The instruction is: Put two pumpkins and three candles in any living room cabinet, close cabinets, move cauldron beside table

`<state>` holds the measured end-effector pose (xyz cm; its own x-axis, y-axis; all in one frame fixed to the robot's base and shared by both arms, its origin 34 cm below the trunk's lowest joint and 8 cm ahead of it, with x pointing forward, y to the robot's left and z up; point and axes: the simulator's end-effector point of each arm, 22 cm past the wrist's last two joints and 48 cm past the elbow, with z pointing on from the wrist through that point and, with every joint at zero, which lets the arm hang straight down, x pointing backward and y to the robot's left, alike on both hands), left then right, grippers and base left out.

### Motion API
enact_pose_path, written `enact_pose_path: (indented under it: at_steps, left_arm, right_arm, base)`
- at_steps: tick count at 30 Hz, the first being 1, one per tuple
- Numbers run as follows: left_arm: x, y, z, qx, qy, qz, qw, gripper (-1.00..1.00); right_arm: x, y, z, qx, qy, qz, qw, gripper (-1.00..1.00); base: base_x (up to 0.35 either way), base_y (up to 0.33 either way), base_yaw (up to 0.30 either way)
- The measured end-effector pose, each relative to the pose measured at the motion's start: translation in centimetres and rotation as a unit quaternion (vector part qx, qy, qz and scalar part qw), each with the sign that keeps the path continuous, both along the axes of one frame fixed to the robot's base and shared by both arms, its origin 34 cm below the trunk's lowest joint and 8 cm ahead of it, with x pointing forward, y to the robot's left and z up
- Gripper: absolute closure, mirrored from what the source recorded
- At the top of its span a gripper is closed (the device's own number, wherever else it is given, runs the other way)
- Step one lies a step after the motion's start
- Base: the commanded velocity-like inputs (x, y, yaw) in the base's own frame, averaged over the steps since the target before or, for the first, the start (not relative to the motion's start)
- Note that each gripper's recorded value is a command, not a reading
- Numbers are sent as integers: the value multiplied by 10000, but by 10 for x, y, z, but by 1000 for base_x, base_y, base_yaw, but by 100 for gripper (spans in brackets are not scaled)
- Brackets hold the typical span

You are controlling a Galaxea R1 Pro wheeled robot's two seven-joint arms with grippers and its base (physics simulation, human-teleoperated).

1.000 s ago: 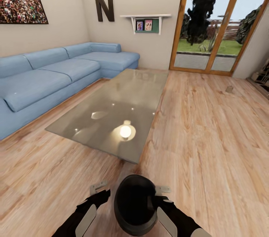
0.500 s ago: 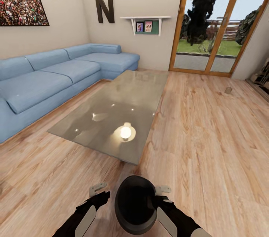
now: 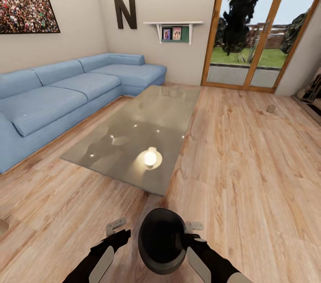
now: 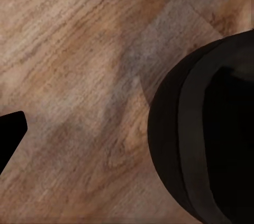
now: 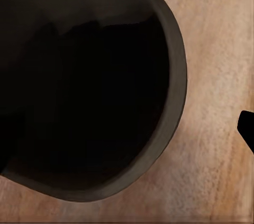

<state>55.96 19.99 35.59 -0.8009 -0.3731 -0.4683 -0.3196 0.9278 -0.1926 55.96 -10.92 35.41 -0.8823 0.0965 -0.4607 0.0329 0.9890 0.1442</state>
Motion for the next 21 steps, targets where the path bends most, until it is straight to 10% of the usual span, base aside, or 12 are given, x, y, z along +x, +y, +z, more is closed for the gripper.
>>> enact_pose_path:
  at_steps: [21]
  left_arm:
    - [4, 1, 41, 8, 58, 3, 10000, -100]
  right_arm:
    - [11, -6, 44, -12, -47, -90, 9999, -100]
  base:
    - [0, 0, 0]
